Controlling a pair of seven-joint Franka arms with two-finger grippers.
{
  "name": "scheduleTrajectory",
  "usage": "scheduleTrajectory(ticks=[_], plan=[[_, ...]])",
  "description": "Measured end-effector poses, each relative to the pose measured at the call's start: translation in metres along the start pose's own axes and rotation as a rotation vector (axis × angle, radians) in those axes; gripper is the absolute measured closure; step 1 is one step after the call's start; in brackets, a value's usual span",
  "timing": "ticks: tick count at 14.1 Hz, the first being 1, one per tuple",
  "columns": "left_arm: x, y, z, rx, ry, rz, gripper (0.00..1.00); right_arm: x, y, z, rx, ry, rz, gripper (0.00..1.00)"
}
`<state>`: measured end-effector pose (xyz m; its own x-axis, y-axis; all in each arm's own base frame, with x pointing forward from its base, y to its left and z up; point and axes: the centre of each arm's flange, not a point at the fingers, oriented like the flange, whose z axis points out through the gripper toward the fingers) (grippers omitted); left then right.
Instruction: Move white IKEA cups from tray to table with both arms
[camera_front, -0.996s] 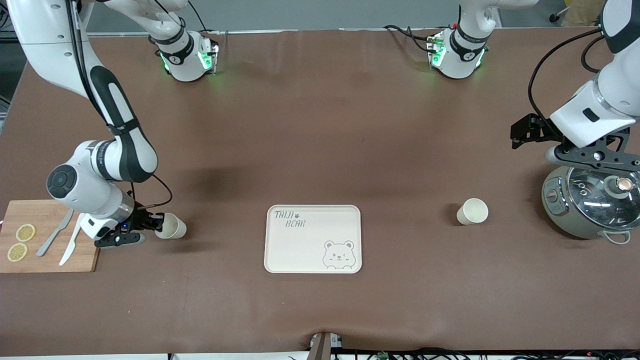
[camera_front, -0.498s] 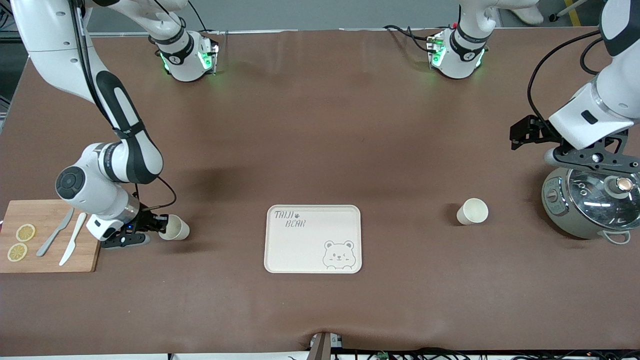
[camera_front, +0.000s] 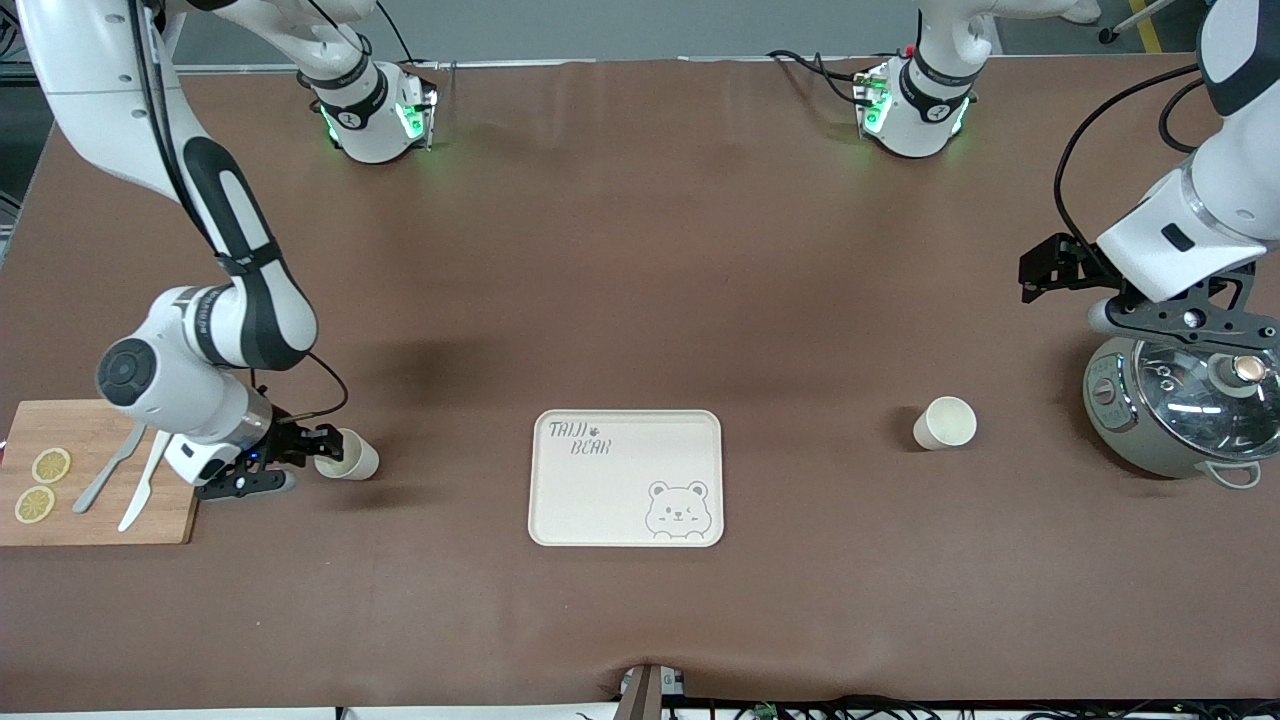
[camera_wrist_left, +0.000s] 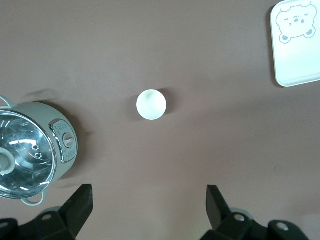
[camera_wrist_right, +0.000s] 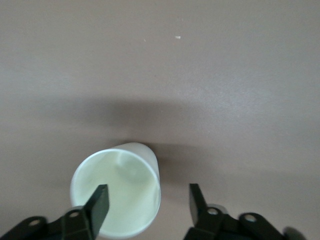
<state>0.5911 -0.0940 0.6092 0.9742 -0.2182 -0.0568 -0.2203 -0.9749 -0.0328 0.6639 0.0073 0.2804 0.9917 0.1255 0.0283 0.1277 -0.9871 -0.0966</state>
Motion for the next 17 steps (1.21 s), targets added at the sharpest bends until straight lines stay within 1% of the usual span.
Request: scheduleTrajectory(ticks=[1,2,3,5,8,10,12,13,15,17], plan=[[0.000,0.000,0.000,0.000,0.000,0.000,0.00,0.006,0.000,-0.036,0.011,-0.037,-0.002,0.13],[0.000,0.000,0.000,0.000,0.001,0.000,0.00,0.009,0.003,-0.077,0.019,-0.066,0.000,0.02],[0.001,0.000,0.000,0.000,0.001,0.000,0.00,0.008,0.008,-0.122,0.023,-0.088,0.006,0.00],[0.001,0.000,0.001,0.000,0.003,0.000,0.00,-0.005,0.020,-0.200,0.021,-0.109,0.024,0.00],[0.001,0.000,0.001,0.000,0.003,0.000,0.00,-0.039,0.025,-0.288,0.011,-0.099,0.042,0.00],[0.001,0.000,0.001,0.000,0.004,0.000,0.00,-0.070,0.019,-0.334,0.001,-0.100,0.089,0.00],[0.001,0.000,0.001,0.000,0.004,0.000,0.00,-0.094,0.014,-0.368,-0.007,-0.072,0.163,0.00],[0.001,0.000,0.001,0.000,0.004,0.000,0.00,-0.100,0.013,-0.375,-0.009,-0.061,0.181,0.00],[0.001,0.000,0.001,0.000,0.004,0.000,0.00,-0.102,0.014,-0.373,-0.018,-0.056,0.194,0.00],[0.002,0.000,0.001,0.000,0.004,0.000,0.00,-0.098,0.015,-0.365,-0.045,-0.059,0.191,0.00]])
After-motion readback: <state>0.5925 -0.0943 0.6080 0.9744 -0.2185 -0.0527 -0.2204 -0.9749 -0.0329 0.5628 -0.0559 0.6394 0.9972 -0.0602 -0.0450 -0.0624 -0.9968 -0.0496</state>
